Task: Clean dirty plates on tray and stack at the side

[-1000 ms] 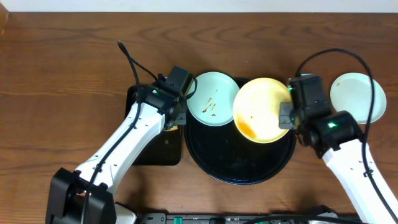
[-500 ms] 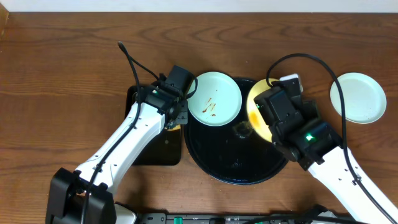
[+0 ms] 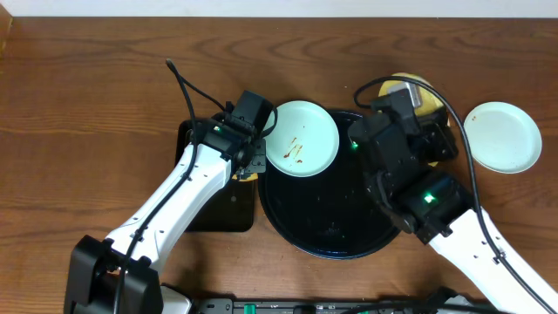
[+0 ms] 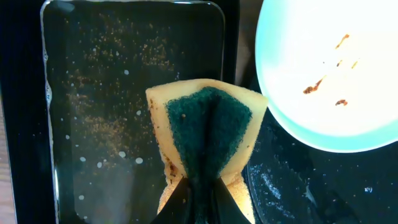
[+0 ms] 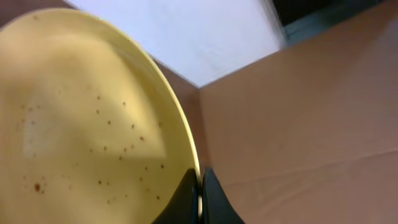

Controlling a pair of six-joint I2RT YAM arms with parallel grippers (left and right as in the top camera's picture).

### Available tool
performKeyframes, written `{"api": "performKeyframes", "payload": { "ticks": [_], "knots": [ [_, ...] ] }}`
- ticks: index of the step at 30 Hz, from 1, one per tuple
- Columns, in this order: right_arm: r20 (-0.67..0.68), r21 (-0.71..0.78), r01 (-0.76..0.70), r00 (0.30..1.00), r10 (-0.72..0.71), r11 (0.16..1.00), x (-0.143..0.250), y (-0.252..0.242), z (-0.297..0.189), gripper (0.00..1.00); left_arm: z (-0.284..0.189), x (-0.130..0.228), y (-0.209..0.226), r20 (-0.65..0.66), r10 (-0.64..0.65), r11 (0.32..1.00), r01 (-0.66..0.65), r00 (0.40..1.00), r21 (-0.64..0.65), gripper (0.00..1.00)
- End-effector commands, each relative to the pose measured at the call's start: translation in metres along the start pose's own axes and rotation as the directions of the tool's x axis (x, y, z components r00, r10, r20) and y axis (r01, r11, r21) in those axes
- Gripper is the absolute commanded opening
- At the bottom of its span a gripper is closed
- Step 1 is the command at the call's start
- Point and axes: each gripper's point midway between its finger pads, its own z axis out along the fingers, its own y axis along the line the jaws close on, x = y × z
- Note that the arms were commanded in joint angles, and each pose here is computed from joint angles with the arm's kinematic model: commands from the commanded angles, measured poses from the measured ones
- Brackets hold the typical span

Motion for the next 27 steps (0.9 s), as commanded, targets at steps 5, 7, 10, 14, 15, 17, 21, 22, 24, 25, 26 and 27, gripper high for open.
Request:
{"api": "performKeyframes", "payload": {
  "ticks": [5, 7, 10, 14, 15, 17, 21, 22, 24, 25, 26, 27],
  "knots": [
    [0.002, 0.127, 0.109, 0.994, -0.11, 0.986, -0.01, -0.026, -0.014, 0.01, 0.004, 0.003, 0.003, -0.014, 0.01, 1.0, -0.011, 1.0, -0.01, 0.08],
    [0.003, 0.126, 0.106, 0.994, -0.108, 0.986, -0.01, -0.026, -0.014, 0.01, 0.004, 0.003, 0.003, -0.015, 0.01, 1.0, -0.011, 1.0, -0.01, 0.07],
    [0.006, 0.125, 0.092, 0.996, -0.093, 0.988, -0.01, -0.025, -0.014, 0.01, 0.004, 0.003, 0.003, -0.015, 0.011, 1.0, -0.011, 1.0, -0.01, 0.08],
    [0.027, 0.043, 0.011, 1.0, -0.012, 0.999, -0.009, -0.011, -0.011, 0.01, 0.004, 0.003, 0.003, -0.015, 0.01, 1.0, -0.011, 1.0, -0.01, 0.07],
    [0.028, -0.018, -0.025, 0.999, 0.025, 1.0, -0.008, -0.001, -0.009, 0.01, 0.004, 0.003, 0.003, -0.015, 0.01, 1.0, -0.011, 1.0, -0.01, 0.08],
    [-0.005, -0.158, -0.125, 0.992, 0.126, 0.979, -0.001, 0.022, -0.005, 0.01, 0.004, 0.003, 0.003, -0.015, 0.011, 1.0, -0.011, 1.0, -0.01, 0.08],
    [-0.218, -0.377, -0.404, 0.913, 0.344, 0.833, 0.019, 0.064, 0.006, 0.01, 0.004, 0.003, 0.003, -0.015, 0.011, 1.0, -0.011, 1.0, -0.01, 0.07],
    [-0.286, -0.397, -0.478, 0.875, 0.39, 0.783, 0.023, 0.07, 0.012, 0.01, 0.004, 0.003, 0.003, -0.015, 0.011, 1.0, -0.011, 1.0, -0.01, 0.07],
    [-0.387, -0.391, -0.584, 0.806, 0.449, 0.712, 0.032, 0.077, 0.024, 0.01, 0.004, 0.003, 0.003, -0.015, 0.011, 1.0, -0.011, 1.0, -0.01, 0.07],
    [-0.425, -0.378, -0.622, 0.775, 0.469, 0.686, 0.036, 0.077, 0.031, 0.01, 0.004, 0.003, 0.003, -0.015, 0.011, 1.0, -0.011, 1.0, -0.01, 0.08],
    [-0.461, -0.363, -0.658, 0.742, 0.487, 0.66, 0.041, 0.078, 0.039, 0.01, 0.004, 0.003, 0.003, -0.015, 0.011, 1.0, -0.011, 1.0, -0.01, 0.07],
    [-0.486, -0.351, -0.683, 0.718, 0.499, 0.641, 0.045, 0.078, 0.047, 0.01, 0.004, 0.003, 0.003, -0.015, 0.011, 1.0, -0.011, 1.0, -0.01, 0.08]
  ]
}}
